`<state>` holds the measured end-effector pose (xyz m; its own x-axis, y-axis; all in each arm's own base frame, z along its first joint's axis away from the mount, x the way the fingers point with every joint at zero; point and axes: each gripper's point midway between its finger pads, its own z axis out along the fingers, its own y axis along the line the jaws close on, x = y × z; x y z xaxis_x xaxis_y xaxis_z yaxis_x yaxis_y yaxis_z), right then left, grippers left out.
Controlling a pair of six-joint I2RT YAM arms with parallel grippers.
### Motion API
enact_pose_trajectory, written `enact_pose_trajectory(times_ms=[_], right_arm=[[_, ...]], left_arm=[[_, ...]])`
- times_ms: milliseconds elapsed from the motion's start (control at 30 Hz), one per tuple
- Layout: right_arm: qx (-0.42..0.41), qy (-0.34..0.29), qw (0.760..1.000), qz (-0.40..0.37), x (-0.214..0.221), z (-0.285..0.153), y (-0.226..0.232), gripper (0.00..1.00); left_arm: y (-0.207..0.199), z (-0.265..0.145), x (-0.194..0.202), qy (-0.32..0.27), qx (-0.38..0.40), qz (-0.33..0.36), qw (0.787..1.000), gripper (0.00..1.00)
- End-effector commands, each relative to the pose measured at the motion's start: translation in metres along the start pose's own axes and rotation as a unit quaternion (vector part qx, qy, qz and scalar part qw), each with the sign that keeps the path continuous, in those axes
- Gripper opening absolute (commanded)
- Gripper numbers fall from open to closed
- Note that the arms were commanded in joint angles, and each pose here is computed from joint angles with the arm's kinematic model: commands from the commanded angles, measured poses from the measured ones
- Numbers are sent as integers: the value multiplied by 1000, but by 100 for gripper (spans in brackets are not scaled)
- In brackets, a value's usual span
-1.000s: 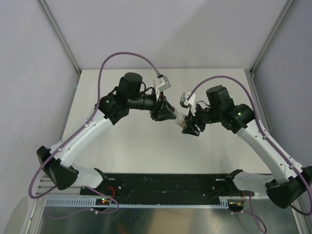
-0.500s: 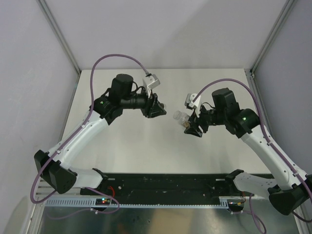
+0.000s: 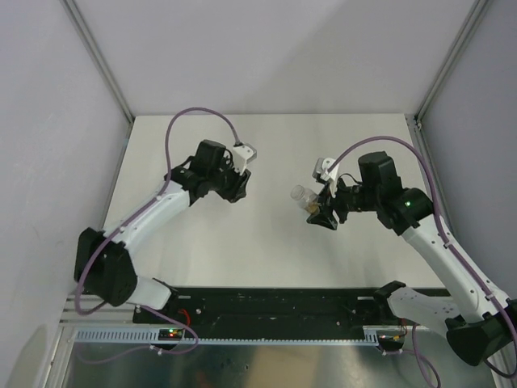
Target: Sort the pills into containers
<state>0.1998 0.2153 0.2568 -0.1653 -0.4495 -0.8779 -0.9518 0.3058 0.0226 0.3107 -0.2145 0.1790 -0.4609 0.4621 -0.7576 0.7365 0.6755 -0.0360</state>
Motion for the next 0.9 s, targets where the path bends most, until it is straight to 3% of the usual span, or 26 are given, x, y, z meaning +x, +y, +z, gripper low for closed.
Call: enact_pose_trajectory(times_ms=[0, 333, 867], right_arm=[[-2, -38, 999, -15, -15, -3, 0, 0], [4, -35, 999, -4, -2, -6, -1, 0], [18, -21, 999, 24, 26, -4, -10, 0]], left_arm=[[42, 24, 45, 82, -70, -1, 994, 43], [68, 68, 108, 184, -82, -77, 977, 49], [66, 90, 130, 214, -59, -132, 966, 60]])
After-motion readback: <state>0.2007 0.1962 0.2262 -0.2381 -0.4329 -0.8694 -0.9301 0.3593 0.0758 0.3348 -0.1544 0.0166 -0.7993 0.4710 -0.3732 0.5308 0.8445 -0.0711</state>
